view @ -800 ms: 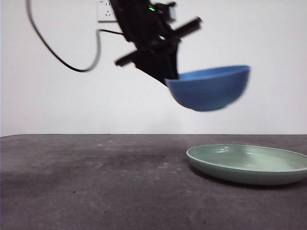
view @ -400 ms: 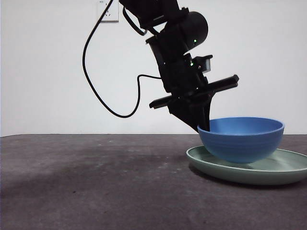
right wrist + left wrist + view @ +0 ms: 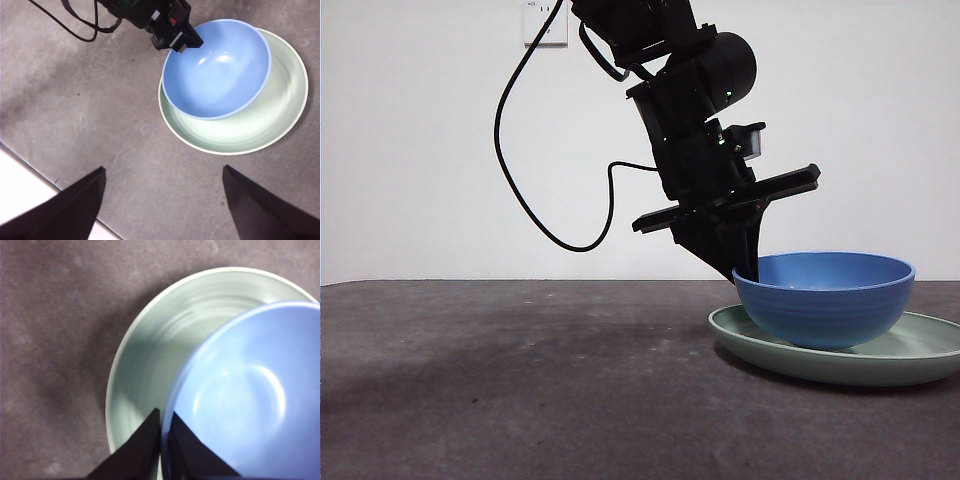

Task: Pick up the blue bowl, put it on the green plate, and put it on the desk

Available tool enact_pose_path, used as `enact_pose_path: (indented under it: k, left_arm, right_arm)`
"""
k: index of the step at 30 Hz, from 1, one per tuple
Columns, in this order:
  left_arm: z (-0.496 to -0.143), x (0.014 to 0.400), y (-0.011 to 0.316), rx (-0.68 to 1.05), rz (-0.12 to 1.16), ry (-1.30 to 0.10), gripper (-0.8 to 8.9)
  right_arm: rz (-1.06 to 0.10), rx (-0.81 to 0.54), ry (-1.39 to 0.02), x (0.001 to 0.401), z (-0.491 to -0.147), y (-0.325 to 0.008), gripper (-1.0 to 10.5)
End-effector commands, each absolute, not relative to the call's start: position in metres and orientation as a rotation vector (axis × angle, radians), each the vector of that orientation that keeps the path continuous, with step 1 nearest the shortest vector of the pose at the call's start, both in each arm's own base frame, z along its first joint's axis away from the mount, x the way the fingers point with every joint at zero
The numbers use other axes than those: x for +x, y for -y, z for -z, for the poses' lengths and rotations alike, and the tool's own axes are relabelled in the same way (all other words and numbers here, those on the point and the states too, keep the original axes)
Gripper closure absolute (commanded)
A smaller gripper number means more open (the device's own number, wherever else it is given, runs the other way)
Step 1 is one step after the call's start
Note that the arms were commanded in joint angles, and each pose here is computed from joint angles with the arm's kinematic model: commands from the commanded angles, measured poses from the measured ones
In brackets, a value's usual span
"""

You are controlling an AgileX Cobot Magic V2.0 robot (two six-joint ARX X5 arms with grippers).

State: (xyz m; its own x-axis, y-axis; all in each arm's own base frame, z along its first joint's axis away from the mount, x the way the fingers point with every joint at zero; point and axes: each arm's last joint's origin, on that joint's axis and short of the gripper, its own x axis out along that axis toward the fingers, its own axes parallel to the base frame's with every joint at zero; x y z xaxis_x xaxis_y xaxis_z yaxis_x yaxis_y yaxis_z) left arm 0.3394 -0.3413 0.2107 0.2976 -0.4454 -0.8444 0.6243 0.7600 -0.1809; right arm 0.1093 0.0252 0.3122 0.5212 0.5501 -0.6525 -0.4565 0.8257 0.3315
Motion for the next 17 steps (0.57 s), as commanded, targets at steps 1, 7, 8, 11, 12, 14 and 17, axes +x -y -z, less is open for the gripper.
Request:
enact_pose_path:
  k: [1,7,8,11,12,14,17]
  left_arm:
    - [-0.2058,0.3402,0.3506,0.199,0.728,-1.046,8.04]
    - [-0.2056,0.3391,0.3516,0.205,0.733,-1.047,8.04]
    - [-0.2056,0.3386,0.3519,0.206,0.735,-1.047,8.04]
    - [-0.2055,0.338,0.3526,0.21,0.738,-1.046,8.04]
    - [-0.2056,0.3377,0.3528,0.21,0.739,-1.046,8.04]
    - [-0.2055,0.3374,0.3531,0.211,0.739,-1.046,7.81]
    - [-0.2055,0.3369,0.3536,0.212,0.741,-1.046,7.11]
  right_arm:
    - [-0.602,0.126,-0.809,0.1104,-0.3173,-0.0256,5.7]
    - [-0.603,0.127,-0.81,0.1103,-0.3173,-0.0256,5.7]
    - [-0.602,0.128,-0.81,0.1103,-0.3173,-0.0256,5.7]
    - [-0.598,0.137,-0.813,0.1103,-0.3173,-0.0256,5.7]
    - [-0.598,0.137,-0.813,0.1103,-0.3173,-0.0256,5.7]
    - [-0.598,0.137,-0.814,0.1103,-0.3172,-0.0256,5.7]
    - [-0.597,0.14,-0.815,0.1103,-0.3172,-0.0256,5.7]
